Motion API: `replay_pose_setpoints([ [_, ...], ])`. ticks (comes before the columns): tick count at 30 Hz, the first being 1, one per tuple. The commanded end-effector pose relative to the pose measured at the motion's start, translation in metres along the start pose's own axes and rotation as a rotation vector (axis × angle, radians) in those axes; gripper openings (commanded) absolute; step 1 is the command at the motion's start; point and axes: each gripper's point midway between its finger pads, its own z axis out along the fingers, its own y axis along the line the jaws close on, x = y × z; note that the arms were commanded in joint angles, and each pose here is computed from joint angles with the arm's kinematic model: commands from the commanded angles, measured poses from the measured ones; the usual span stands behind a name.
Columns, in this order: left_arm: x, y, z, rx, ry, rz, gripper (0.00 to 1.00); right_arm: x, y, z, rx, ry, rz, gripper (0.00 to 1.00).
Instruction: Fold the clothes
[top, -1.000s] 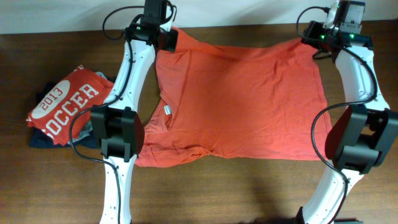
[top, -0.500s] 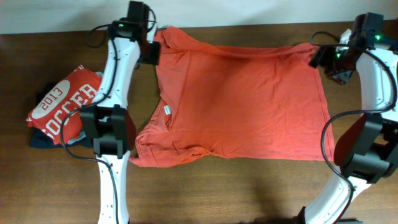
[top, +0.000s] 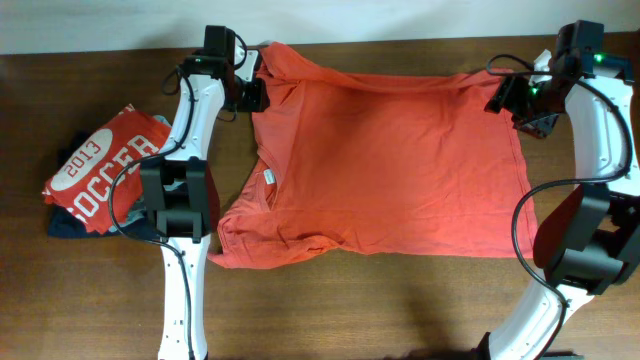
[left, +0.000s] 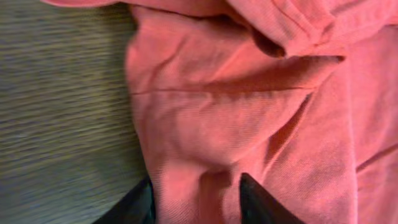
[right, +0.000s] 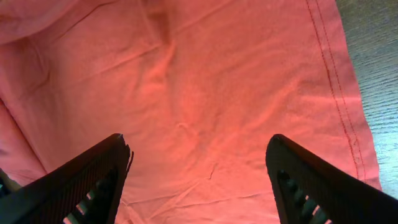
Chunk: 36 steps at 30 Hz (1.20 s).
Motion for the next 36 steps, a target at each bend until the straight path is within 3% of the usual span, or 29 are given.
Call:
replay_pose_setpoints([
  [1,0.006,-0.005,0.014,0.057,0.014,-0.010,0.22,-0.001,0.007,-0.012,-0.019,-0.022,-0.021,0.72],
  [2,0.006,-0.003,0.015,0.053,0.014,-0.010,0.07,-0.001,0.007,-0.012,-0.019,-0.022,-0.021,0.72],
  [3,0.006,-0.001,0.015,0.045,0.013,-0.012,0.01,-0.001,0.007,-0.012,-0.019,-0.022,-0.021,0.72],
  [8,-0.019,0.012,-0.008,0.018,-0.062,-0.012,0.00,-0.001,0.007,-0.012,-0.018,-0.021,-0.021,0.72],
  [13,-0.064,0.040,-0.070,-0.066,-0.213,-0.020,0.00,-0.001,0.007,-0.012,-0.019,-0.020,-0.020,0.72],
  [20,-0.071,0.067,-0.084,-0.106,-0.254,-0.042,0.01,0.003,0.015,-0.009,-0.019,-0.012,-0.040,0.72],
  [21,-0.070,0.069,-0.082,-0.108,-0.250,-0.044,0.06,0.004,0.016,-0.008,-0.016,-0.010,-0.043,0.72],
  [23,-0.070,0.072,-0.081,-0.122,-0.249,-0.048,0.35,0.006,0.016,-0.007,0.008,-0.005,-0.050,0.72],
  [25,-0.068,0.077,-0.082,-0.147,-0.244,-0.052,0.48,0.009,0.010,-0.007,0.046,0.002,-0.049,0.73],
  [28,-0.062,0.075,-0.085,-0.148,-0.218,-0.061,0.56,0.015,-0.001,-0.008,0.096,0.026,-0.037,0.73],
  [36,-0.044,0.053,-0.140,-0.143,-0.149,-0.081,0.56,0.027,-0.025,-0.015,0.110,0.092,0.003,0.73],
])
